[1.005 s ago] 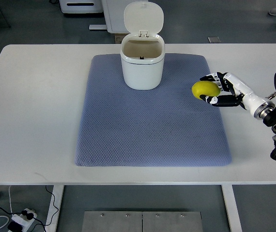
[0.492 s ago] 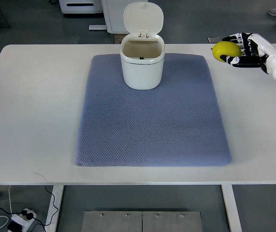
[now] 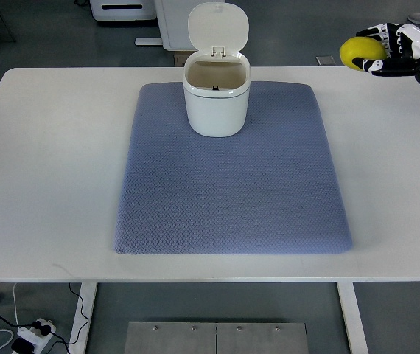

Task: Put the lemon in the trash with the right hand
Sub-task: 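Carry the lemon with the right hand over the white bin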

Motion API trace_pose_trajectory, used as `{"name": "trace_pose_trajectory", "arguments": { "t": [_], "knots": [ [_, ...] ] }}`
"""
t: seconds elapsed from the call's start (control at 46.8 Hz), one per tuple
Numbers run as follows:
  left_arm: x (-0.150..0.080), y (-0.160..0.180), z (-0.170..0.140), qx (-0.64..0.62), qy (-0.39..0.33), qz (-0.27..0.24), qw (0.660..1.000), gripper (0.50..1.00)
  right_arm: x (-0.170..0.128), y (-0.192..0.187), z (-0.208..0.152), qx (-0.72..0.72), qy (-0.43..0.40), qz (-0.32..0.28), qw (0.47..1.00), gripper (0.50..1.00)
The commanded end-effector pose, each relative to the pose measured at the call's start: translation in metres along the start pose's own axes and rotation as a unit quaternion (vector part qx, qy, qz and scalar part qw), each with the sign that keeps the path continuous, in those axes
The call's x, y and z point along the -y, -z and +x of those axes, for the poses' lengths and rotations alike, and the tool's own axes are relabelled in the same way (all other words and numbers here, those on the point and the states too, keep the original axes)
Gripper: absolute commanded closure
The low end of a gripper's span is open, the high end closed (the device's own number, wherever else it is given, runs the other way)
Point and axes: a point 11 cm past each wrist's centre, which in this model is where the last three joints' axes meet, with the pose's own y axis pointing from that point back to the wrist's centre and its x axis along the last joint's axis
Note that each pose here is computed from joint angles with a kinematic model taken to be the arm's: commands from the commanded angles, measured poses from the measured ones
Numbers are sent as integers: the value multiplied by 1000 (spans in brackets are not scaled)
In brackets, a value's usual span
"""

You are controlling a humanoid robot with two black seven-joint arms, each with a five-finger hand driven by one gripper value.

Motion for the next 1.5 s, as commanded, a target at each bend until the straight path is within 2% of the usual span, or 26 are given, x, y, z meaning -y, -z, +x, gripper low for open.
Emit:
{"name": "trace_pose_trajectory", "arguments": {
  "t": [0.0,0.363,0.706,0.855,1.475],
  "knots": [
    [0,0,0,0,0,0,1000,500,3,5,-5,9,4,5,1000,1000],
    [0,0,0,0,0,0,1000,500,33,44,-57,27,52,41,997,1000],
    [0,0,0,0,0,0,1000,500,55,75,-123,37,105,57,992,1000],
    [0,0,0,0,0,0,1000,500,63,90,-137,34,113,64,991,1000],
    [0,0,0,0,0,0,1000,500,87,109,-184,27,124,60,990,1000]
  ]
}}
